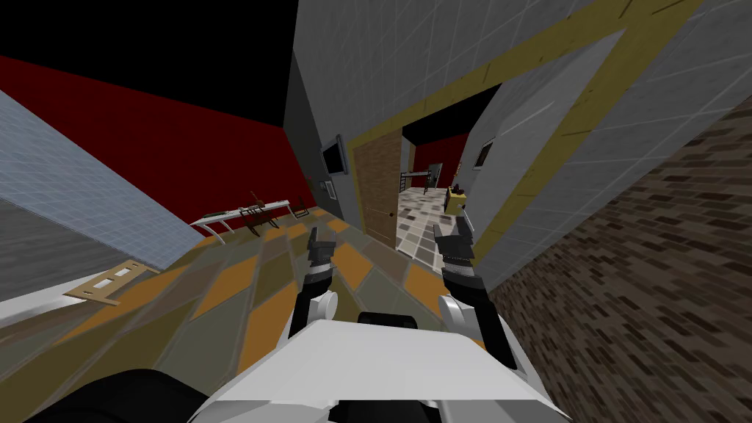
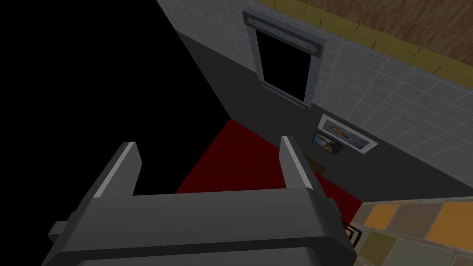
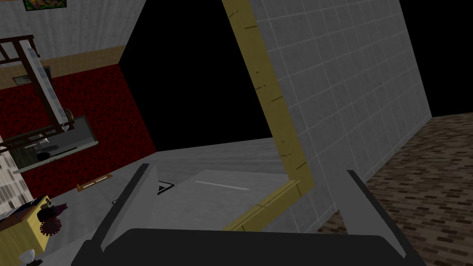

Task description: Push the door open

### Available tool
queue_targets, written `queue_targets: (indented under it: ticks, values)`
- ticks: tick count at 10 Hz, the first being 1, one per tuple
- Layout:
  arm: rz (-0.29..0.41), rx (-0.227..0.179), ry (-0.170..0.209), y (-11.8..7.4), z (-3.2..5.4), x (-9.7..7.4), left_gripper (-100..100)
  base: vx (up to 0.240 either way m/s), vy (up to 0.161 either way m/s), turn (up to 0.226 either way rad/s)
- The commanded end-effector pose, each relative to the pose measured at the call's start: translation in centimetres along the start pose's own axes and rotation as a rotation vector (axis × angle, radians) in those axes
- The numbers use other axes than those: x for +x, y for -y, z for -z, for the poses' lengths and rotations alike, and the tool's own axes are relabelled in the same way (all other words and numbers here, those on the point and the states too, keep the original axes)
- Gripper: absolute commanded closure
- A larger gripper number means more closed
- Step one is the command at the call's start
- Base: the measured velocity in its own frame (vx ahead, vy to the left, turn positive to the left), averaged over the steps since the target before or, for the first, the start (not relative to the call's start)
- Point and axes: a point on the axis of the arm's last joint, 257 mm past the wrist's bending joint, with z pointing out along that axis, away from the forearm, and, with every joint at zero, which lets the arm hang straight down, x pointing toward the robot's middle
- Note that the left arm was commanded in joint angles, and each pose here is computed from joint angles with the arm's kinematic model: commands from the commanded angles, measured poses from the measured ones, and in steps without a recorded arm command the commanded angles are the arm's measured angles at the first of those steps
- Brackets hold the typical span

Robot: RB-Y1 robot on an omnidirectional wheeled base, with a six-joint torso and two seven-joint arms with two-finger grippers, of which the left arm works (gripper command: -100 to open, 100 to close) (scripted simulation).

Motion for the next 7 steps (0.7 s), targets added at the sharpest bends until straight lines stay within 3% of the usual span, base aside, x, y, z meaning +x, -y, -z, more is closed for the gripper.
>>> queue_targets:
  ticks: [1,7]
  values:
    - [-0.041,-0.015,-0.017,-1.0,0.19,0.2,-100,0.080,-0.009,-0.017]
    - [-0.199,-0.069,-0.081,-4.7,1.09,0.8,-100,0.136,-0.019,-0.013]
